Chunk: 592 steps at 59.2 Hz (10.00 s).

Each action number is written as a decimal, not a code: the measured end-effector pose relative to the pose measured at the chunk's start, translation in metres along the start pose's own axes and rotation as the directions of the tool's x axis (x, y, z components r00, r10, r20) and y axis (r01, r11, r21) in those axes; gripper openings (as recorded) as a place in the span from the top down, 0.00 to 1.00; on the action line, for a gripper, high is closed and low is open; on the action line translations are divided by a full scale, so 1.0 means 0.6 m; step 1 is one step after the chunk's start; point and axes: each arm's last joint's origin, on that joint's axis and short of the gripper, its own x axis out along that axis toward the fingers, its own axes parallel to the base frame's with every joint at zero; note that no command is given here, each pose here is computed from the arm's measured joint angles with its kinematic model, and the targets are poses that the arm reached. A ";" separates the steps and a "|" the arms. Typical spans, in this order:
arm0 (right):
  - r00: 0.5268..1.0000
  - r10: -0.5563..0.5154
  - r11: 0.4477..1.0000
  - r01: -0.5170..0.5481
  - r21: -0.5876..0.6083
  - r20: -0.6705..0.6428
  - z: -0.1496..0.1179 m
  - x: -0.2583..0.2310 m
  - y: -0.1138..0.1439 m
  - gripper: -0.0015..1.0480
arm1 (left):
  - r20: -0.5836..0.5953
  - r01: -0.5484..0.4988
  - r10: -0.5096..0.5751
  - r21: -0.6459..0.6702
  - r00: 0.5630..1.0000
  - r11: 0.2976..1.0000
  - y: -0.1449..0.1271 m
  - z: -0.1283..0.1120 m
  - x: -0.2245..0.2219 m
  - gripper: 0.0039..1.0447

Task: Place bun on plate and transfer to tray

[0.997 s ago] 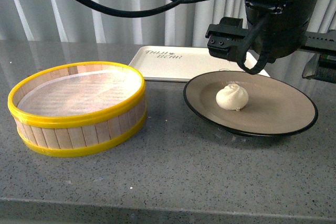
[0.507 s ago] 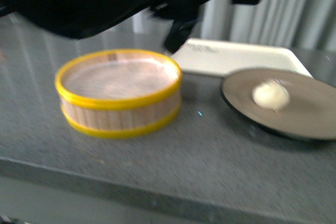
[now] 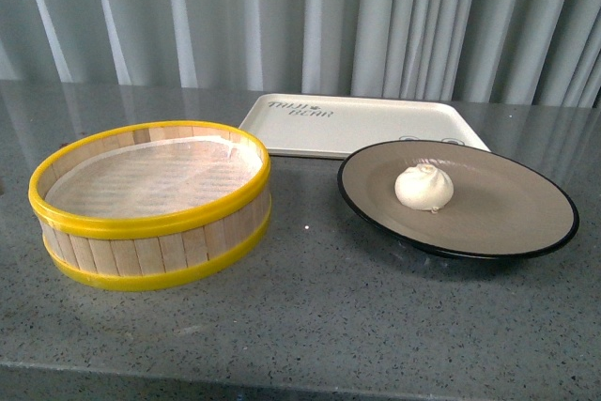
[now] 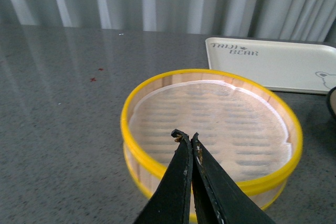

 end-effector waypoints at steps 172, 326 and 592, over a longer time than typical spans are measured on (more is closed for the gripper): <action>1.000 -0.002 1.000 0.002 0.000 0.000 0.000 0.000 0.000 0.08 | 0.029 0.002 -0.002 -0.001 1.000 1.000 0.089 -0.041 -0.179 0.07; 0.855 0.285 0.142 0.409 0.902 -0.433 -0.041 0.371 0.090 0.08 | 0.029 0.003 -0.003 -0.001 1.000 1.000 0.089 -0.041 -0.179 0.06; 0.845 0.322 0.234 0.366 0.901 -0.427 -0.017 0.712 0.006 0.59 | 0.029 0.002 -0.002 -0.001 1.000 1.000 0.089 -0.041 -0.179 0.06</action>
